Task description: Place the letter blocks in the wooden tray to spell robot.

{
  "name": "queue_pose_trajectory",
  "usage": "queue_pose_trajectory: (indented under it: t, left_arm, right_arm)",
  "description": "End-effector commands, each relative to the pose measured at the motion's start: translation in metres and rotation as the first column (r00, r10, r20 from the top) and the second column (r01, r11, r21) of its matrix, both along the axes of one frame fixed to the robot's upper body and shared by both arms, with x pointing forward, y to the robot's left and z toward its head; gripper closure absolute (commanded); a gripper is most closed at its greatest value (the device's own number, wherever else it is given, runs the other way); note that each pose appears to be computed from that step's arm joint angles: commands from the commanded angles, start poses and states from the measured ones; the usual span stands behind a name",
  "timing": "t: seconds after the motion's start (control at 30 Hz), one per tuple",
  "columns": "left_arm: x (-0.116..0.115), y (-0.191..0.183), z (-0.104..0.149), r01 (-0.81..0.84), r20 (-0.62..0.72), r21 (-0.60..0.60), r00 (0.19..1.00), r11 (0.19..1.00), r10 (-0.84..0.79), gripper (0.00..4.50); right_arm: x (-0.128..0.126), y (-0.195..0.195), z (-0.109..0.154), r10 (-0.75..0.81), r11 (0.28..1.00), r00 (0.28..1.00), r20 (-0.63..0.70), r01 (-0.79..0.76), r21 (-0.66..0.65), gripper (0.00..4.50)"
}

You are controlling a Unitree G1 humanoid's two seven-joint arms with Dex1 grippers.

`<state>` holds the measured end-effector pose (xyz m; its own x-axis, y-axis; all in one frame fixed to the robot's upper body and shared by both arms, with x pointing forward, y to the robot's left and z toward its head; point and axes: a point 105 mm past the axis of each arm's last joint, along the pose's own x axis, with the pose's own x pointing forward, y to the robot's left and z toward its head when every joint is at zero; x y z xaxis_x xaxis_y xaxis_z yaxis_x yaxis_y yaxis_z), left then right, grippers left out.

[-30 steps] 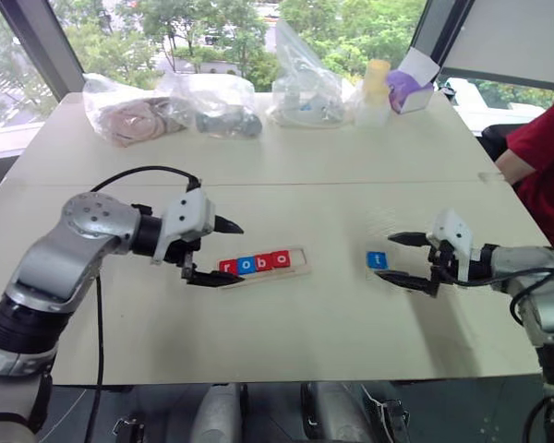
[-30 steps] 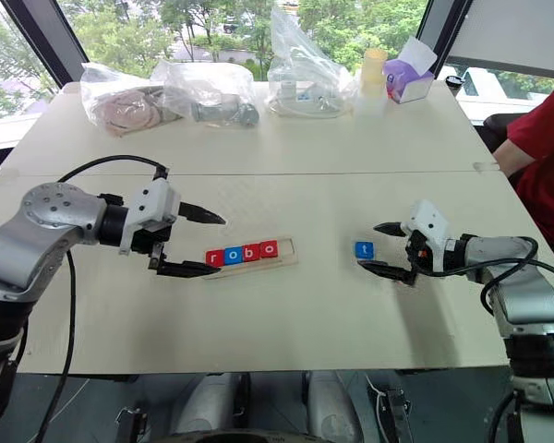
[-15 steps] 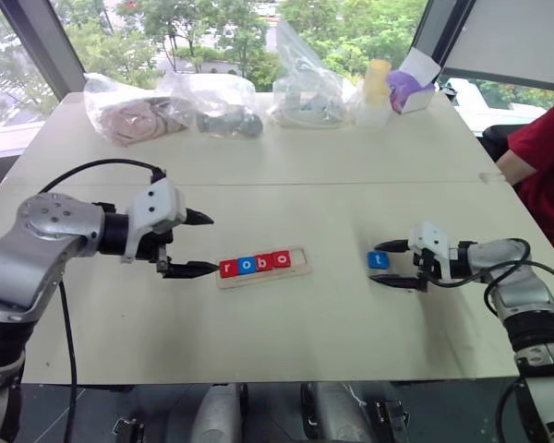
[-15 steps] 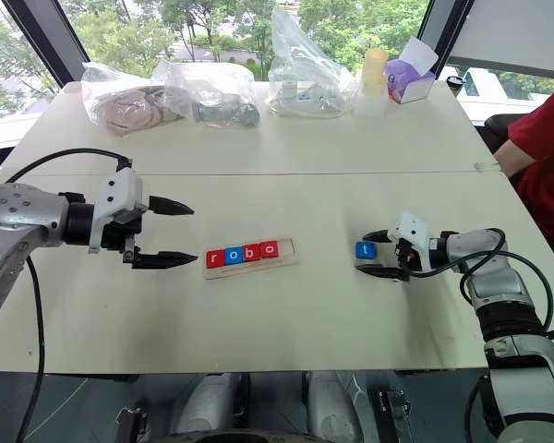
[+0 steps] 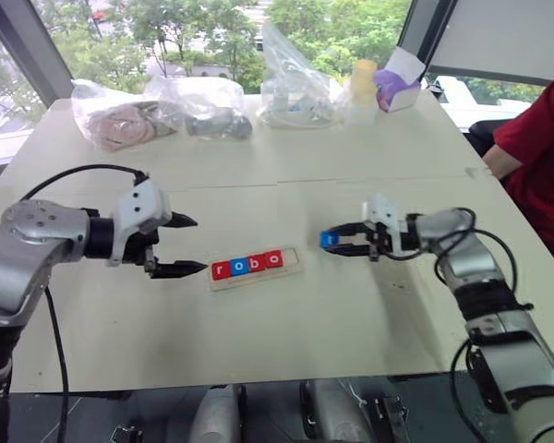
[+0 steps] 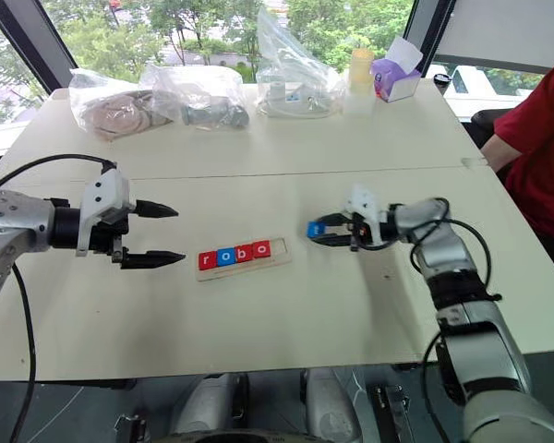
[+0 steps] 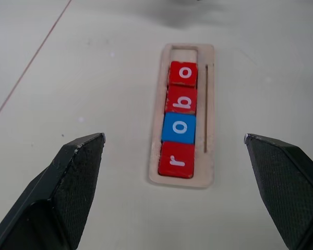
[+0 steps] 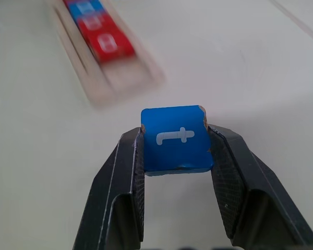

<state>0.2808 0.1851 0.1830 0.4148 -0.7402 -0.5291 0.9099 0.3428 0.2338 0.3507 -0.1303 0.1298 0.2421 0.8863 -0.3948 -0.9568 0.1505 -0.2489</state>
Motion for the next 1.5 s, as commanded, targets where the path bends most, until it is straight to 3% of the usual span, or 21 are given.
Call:
queue_pose_trajectory:
  t: [0.03, 0.6, 1.5]
  left_arm:
    - [-0.005, 0.007, 0.006, -0.030, 0.036, 0.020, 0.999, 0.999, 0.029, 0.00]
    - [-0.010, 0.006, -0.011, -0.114, 0.036, -0.013, 0.993, 0.993, 0.115, 0.00]
    - [-0.003, -0.003, -0.016, -0.111, 0.053, -0.041, 0.992, 0.993, 0.113, 0.00]
  right_arm:
    - [-0.001, 0.012, -0.002, 0.062, 0.998, 0.998, 0.009, -0.062, -0.031, 3.32]
    - [0.003, 0.045, -0.018, 0.224, 0.967, 0.974, 0.016, -0.220, -0.126, 3.32]
    - [0.004, 0.060, -0.031, 0.234, 0.962, 0.972, 0.035, -0.227, -0.149, 3.32]
